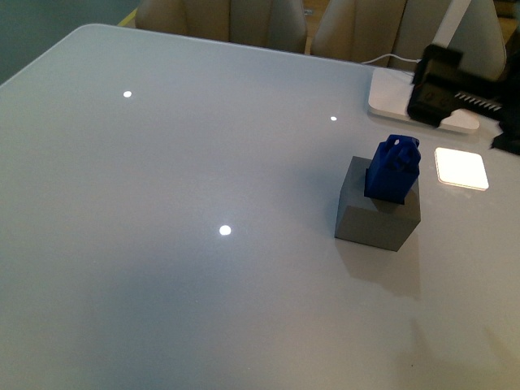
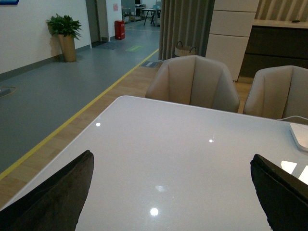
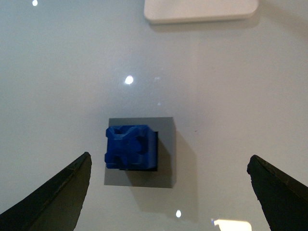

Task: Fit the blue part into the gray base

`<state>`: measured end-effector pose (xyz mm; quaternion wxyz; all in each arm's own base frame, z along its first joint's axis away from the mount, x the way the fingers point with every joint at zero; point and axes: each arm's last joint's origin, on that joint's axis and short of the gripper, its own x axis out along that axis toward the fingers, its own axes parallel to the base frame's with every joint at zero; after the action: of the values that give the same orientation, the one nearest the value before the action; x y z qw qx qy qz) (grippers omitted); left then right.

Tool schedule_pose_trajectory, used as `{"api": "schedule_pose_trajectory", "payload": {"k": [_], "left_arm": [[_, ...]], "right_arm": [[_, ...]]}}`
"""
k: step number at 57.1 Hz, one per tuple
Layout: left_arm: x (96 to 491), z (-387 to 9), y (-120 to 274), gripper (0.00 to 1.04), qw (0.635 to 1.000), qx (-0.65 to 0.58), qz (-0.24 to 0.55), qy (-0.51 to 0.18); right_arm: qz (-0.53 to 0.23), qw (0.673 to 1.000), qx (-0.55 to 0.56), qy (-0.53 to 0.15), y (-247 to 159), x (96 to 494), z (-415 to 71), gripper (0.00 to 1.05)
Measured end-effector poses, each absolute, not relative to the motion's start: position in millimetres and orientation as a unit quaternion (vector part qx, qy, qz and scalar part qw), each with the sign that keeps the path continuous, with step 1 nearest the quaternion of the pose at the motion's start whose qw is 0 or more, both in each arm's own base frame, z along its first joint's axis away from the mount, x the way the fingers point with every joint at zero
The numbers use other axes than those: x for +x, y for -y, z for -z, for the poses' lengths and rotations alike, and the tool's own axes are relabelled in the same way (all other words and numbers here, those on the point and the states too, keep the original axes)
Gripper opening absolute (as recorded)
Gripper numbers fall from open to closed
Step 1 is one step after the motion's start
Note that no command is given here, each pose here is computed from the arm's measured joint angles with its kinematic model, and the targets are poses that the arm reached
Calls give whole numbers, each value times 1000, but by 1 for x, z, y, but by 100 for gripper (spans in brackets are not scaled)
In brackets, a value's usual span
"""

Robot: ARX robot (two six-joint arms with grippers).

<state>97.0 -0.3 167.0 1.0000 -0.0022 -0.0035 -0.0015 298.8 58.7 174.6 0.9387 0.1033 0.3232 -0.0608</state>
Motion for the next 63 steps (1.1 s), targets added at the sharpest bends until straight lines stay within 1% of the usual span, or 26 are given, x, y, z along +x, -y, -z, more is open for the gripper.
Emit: {"api": "schedule_pose_trajectory", "payload": {"k": [5, 13, 14, 15, 19, 20, 22, 26, 27, 29, 33, 35, 42, 45, 48, 55, 63], "left_arm": [[97, -167, 0, 97, 1000, -2, 2, 4], [97, -167, 0, 97, 1000, -2, 2, 4], [97, -167, 0, 97, 1000, -2, 2, 4], [97, -167, 0, 97, 1000, -2, 2, 4], [97, -167, 0, 97, 1000, -2, 2, 4], [97, -167, 0, 97, 1000, -2, 2, 4], [97, -167, 0, 97, 1000, -2, 1, 4], [97, -167, 0, 97, 1000, -2, 1, 4], [97, -167, 0, 97, 1000, -2, 1, 4], [97, -167, 0, 97, 1000, -2, 2, 4], [97, -167, 0, 97, 1000, -2, 2, 4], [97, -167, 0, 97, 1000, -2, 2, 4], [97, -167, 0, 97, 1000, -2, 2, 4], [97, -167, 0, 97, 1000, -2, 1, 4], [97, -167, 0, 97, 1000, -2, 1, 4], [97, -167, 0, 97, 1000, -2, 2, 4], [97, -167, 0, 97, 1000, -2, 2, 4]], "right_arm": [[74, 947, 103, -297, -47, 281, -187, 96], [74, 950, 99, -286, -44, 276, -192, 96], [63, 955, 93, -275, -44, 277, -188, 93], [38, 967, 86, -235, -43, 277, -182, 88], [11, 986, 56, -154, -39, 267, -171, 78], [7, 988, 51, -143, -39, 265, -169, 76], [-3, 994, 37, -99, -36, 255, -167, 69], [-5, 999, 28, -37, -31, 243, -173, 59], [-4, 999, 25, -28, -30, 241, -175, 57], [-2, 1000, 22, -6, -27, 234, -180, 50], [0, 1000, 16, 5, -22, 225, -182, 40], [1, 1000, 13, 2, -20, 218, -179, 32], [-2, 1000, 8, -10, -16, 203, -172, 13], [-1, 1000, 5, -8, -14, 196, -170, 2], [-2, 1000, 3, 3, -13, 190, -168, 2], [-6, 1000, 3, -12, -3, 178, -160, 2], [-1, 1000, 3, -7, -1, 166, -162, 2]]}}
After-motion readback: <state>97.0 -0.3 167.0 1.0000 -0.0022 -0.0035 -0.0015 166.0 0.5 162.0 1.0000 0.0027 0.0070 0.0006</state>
